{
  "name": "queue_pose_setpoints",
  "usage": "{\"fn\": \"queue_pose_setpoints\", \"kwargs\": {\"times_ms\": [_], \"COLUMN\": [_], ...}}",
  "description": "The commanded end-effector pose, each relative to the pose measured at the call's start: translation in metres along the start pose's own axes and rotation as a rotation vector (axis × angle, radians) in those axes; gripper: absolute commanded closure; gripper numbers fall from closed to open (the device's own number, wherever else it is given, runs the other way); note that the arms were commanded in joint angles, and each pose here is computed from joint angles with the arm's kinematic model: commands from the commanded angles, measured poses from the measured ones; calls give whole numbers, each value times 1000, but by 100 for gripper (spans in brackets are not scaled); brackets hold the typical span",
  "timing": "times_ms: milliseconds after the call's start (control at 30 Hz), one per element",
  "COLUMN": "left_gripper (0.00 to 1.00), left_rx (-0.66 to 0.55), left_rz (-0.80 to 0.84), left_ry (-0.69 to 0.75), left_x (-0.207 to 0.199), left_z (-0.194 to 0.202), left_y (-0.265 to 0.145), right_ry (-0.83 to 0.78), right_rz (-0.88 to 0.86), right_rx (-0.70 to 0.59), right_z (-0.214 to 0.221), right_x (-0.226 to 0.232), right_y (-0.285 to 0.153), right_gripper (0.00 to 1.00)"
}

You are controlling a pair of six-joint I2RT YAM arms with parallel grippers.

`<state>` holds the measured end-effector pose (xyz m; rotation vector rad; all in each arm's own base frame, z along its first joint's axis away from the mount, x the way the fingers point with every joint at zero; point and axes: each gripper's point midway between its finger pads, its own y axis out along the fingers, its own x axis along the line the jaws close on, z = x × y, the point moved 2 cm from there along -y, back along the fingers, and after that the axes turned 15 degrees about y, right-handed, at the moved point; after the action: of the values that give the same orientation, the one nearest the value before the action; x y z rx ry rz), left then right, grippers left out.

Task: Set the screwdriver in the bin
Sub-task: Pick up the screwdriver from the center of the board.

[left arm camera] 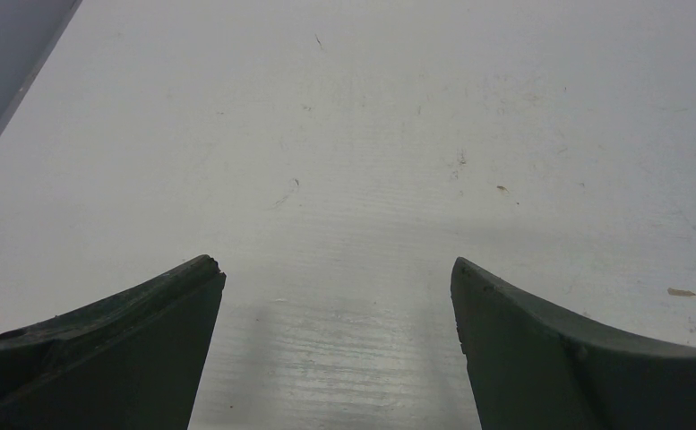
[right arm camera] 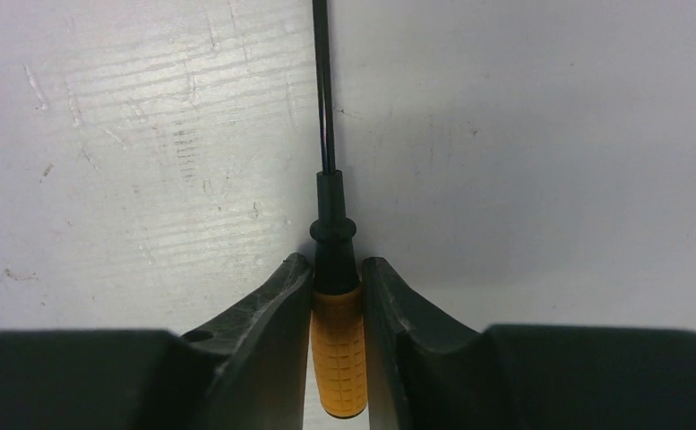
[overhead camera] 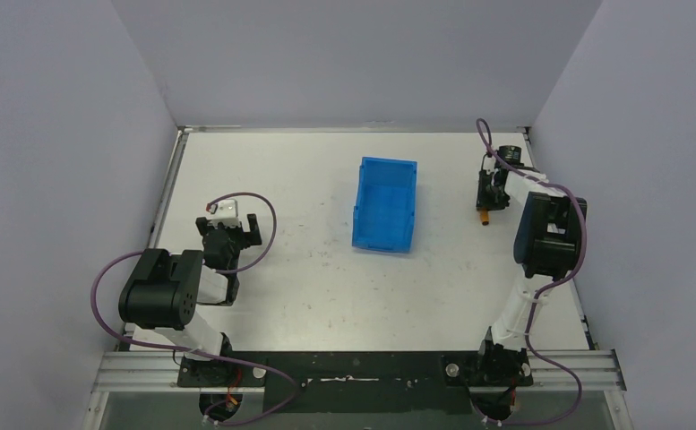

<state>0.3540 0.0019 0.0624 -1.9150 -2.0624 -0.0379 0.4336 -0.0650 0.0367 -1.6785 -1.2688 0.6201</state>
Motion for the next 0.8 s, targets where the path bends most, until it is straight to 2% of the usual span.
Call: {"fn": "queue_pose_setpoints", "kwargs": {"times_ms": [0,133,300,767], "left_gripper": [3,3,3,3], "left_rx": [-53,-53,-53,-53], "left_rz": [-16,-16,-15,-16], "left_ry": [-9,-8,-8,-8], "left_x": [3,3,3,3], "left_z": [-15,-15,-15,-15], "left_y": [4,4,4,4], "right_ry": [-2,-8,-10,49], "right_rz": [35,28,22,-9], "right_rx": [20,15,-5,-106], "right_z": [2,0,-7,-38], "right_x": [-10,-9,-7,6], "right_y": [9,5,-1,-57], "right_gripper": [82,92,99,100]}}
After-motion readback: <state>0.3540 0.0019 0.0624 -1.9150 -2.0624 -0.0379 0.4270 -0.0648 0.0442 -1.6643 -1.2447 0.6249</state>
